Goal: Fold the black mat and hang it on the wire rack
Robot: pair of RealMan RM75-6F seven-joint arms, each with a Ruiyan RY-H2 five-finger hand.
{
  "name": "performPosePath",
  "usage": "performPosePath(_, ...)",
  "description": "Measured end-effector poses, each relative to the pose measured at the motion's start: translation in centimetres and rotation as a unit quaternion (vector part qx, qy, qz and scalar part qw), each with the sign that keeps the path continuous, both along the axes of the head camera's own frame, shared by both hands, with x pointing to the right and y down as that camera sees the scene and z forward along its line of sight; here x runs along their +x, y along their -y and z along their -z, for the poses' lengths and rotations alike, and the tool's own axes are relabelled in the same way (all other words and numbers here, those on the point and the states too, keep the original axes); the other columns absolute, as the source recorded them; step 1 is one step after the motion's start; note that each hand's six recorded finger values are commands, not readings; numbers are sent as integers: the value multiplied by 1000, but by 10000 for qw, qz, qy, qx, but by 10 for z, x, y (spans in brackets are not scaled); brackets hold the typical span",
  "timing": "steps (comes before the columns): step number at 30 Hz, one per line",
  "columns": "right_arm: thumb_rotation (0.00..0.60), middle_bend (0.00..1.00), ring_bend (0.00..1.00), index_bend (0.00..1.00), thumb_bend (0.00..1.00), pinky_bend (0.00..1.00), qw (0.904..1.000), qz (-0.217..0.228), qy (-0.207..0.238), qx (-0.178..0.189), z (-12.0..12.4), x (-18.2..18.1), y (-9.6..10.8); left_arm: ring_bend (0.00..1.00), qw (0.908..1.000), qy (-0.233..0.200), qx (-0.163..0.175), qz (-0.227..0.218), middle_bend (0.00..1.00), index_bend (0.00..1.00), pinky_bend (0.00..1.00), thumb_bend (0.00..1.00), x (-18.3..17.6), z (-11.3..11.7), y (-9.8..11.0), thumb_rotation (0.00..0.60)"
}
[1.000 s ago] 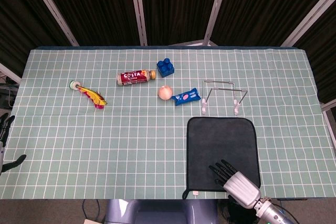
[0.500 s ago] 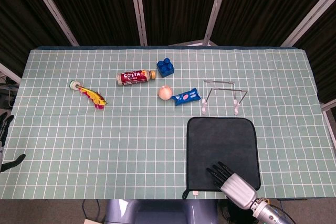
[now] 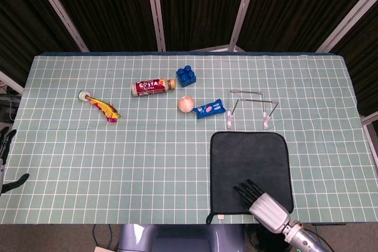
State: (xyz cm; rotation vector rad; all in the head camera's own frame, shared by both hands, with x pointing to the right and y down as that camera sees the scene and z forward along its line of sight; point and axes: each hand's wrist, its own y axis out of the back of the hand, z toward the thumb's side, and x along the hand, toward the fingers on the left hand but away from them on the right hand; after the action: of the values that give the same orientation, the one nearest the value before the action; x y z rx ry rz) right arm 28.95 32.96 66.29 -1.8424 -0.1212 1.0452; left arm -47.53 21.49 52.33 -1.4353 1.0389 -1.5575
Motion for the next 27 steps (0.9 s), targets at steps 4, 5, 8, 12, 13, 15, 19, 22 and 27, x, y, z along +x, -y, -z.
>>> performPosePath(4,600,2,0,395,262,0,10000,-4,17,11,0,0,0,0,10000,0,7,1,0,0,0,0,0,0,0,600)
performPosePath(5,600,3,0,395,269,0,10000,-7,26,19,1,0,0,0,10000,-1,9,6,0,0,0,0,0,0,0,600)
performPosePath(8,600,5,0,396,290,0,10000,-11,51,39,2,0,0,0,10000,-1,5,2,0,0,0,0,0,0,0,600)
performPosePath(12,600,6,0,397,308,0,10000,-6,24,44,1,1,0,0,10000,1,6,-6,0,0,0,0,0,0,0,600)
performPosePath(13,600,6,0,396,305,0,10000,6,13,45,0,1,0,0,10000,0,6,-5,0,0,0,0,0,0,0,600)
performPosePath(15,600,6,0,399,297,0,10000,41,-1,43,-1,2,-2,0,10000,1,4,-6,0,0,0,0,0,0,0,600)
performPosePath(19,600,15,0,423,293,0,9999,87,18,48,-1,1,-4,0,10000,1,-1,-13,0,0,0,0,1,0,0,600)
performPosePath(22,600,22,0,440,310,0,9999,96,43,71,-2,0,-4,0,10000,-3,4,-10,0,0,0,0,0,0,0,600)
performPosePath(27,600,35,0,469,367,0,9999,78,63,116,-4,0,-4,0,10000,14,-4,-25,0,0,0,0,1,0,0,600)
